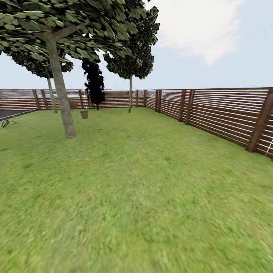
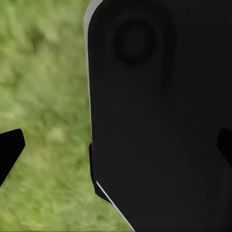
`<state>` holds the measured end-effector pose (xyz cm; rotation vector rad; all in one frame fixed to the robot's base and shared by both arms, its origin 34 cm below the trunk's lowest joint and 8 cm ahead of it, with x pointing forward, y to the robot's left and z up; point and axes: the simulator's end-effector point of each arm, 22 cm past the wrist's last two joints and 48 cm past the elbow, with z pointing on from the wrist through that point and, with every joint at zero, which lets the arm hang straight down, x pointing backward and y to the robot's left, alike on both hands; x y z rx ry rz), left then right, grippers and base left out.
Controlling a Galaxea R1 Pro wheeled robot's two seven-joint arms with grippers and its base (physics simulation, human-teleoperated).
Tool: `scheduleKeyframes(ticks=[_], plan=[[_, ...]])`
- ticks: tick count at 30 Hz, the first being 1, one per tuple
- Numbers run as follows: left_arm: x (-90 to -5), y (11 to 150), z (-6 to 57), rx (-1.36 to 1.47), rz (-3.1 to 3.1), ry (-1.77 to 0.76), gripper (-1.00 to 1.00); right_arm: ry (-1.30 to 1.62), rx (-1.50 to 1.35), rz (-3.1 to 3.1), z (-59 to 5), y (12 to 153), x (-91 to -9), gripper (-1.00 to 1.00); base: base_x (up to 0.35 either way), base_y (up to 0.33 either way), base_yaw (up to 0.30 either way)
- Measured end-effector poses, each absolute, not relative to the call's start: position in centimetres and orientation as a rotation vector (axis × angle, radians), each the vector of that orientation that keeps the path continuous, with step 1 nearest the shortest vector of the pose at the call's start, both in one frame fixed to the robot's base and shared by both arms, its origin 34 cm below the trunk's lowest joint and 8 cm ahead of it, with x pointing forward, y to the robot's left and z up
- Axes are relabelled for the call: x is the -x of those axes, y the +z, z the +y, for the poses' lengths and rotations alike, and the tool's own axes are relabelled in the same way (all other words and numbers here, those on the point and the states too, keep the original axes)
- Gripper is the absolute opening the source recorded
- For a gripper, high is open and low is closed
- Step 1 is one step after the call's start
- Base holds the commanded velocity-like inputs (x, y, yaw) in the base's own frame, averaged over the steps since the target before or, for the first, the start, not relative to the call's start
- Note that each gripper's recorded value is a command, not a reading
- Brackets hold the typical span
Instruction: Take the three Easter eggs out of the wicker basket on the lawn in the garden, then place them on the lawn next to a single tree (choose any tree) so that all three eggs are next to the same tree and none are left in the basket.
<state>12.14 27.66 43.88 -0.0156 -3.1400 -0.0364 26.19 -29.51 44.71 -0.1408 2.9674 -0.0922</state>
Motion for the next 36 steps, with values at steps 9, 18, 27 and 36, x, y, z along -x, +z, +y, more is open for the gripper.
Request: scheduleKeyframes(ticks=[9, 18, 27, 36], plan=[[-12.14, 43.89, 27.73, 0.017, -3.140, -0.038, 1.00, -0.092, 0.141, 2.967, -29.51, 44.71, -26.19, 1.00, 0.339, 0.000, 0.000], [-12.15, 43.89, 27.73, 0.017, -3.140, -0.038, 1.00, -0.092, 0.141, 2.967, -29.51, 44.71, -26.19, 1.00, 0.339, 0.000, 0.000], [-12.16, 43.89, 27.73, 0.015, -3.140, -0.038, 1.00, -0.092, 0.141, 2.967, -29.51, 44.71, -26.19, 1.00, 0.339, 0.000, 0.000], [-12.14, 43.89, 27.73, 0.016, -3.140, -0.038, 1.00, -0.092, 0.141, 2.967, -29.51, 44.71, -26.19, 1.00, 0.339, 0.000, 0.000]])
